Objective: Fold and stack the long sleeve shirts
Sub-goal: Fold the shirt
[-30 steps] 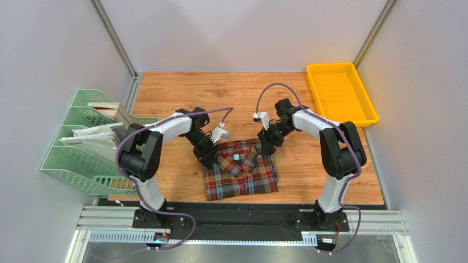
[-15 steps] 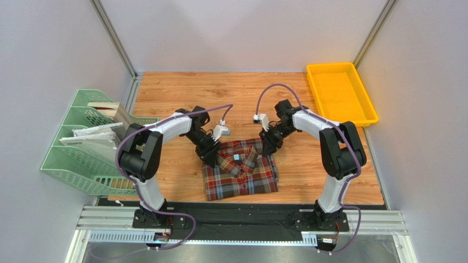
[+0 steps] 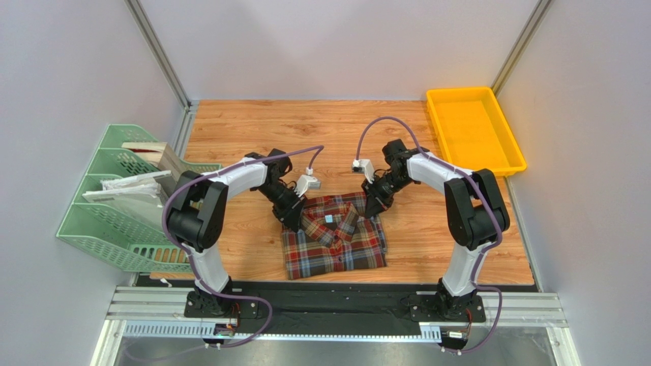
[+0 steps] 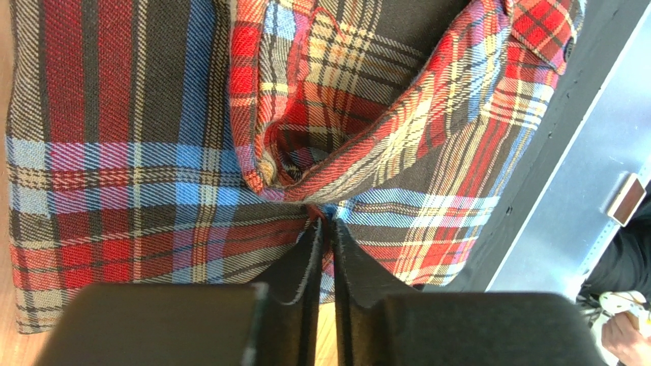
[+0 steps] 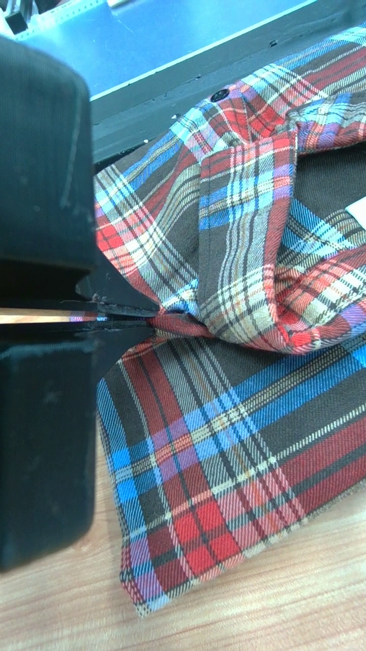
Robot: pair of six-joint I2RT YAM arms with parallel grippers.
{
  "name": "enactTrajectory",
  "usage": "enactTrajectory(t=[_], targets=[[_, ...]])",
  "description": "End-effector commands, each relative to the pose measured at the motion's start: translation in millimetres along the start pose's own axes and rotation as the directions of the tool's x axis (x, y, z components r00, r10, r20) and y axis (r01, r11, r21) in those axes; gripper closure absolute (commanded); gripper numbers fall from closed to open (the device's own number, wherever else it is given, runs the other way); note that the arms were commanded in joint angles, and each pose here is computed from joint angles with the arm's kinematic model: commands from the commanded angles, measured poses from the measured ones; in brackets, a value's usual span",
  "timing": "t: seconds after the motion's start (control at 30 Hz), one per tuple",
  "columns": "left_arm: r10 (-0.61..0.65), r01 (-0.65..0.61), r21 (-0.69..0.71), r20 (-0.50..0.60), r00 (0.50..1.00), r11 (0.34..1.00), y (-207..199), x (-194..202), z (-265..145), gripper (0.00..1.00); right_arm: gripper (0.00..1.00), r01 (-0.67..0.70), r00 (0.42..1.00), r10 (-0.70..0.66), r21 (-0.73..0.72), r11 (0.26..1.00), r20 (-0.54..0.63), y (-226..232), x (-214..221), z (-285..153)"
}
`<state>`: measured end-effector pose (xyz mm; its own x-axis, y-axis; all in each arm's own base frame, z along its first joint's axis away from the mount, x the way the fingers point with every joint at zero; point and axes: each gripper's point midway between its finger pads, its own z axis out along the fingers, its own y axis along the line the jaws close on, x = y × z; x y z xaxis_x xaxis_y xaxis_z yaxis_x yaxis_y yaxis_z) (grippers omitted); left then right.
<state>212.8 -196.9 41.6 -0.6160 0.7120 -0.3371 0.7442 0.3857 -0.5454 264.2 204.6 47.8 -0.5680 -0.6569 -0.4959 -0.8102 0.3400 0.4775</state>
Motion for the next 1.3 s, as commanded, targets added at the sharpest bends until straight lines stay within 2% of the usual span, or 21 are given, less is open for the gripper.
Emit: enactTrajectory(t=[0.0, 0.07, 0.3, 0.53, 0.73, 1.07, 1.27], targets=[[0.012, -0.011, -0.016, 0.018, 1.0, 1.0, 2.0, -1.8, -0.9, 0.95, 1.0, 0.034, 0.999, -0.034, 0.008, 0.999, 0.029, 6.2, -9.3, -7.9], [0.012, -0.012, -0.021, 0.04, 0.999, 1.0, -0.5, -5.4, -4.1, 1.0, 1.0, 0.033, 0.999, -0.034, 0.017, 0.999, 0.031, 6.6, -11.1, -9.5], [0.103, -0.087, -0.12, 0.138, 0.985, 0.989, -17.6, -25.5, -38.7, 1.0, 1.0, 0.049, 0.996, -0.053, 0.062, 0.997, 0.069, 11.9, -22.8, -24.7], [0.171, -0.135, -0.225, 0.15, 0.974, 0.965, -18.6, -33.8, -64.1, 1.0, 1.0, 0.071, 0.99, -0.085, 0.12, 0.99, 0.116, 12.3, -40.7, -45.7], [0.198, -0.15, -0.298, 0.136, 0.971, 0.943, 0.8, -41.0, -65.0, 1.0, 1.0, 0.057, 0.987, -0.079, 0.151, 0.987, 0.143, -3.2, -49.8, -56.6], [0.125, -0.092, -0.346, 0.074, 0.989, 0.934, 55.3, -44.9, -34.3, 1.0, 1.0, -0.044, 0.997, 0.034, 0.142, 0.989, 0.074, -41.9, -25.5, -18.2], [0.135, -0.1, -0.318, 0.089, 0.987, 0.943, 43.1, -51.6, -42.0, 1.0, 1.0, -0.053, 0.997, 0.044, 0.142, 0.988, 0.061, -38.4, -23.0, -22.0]])
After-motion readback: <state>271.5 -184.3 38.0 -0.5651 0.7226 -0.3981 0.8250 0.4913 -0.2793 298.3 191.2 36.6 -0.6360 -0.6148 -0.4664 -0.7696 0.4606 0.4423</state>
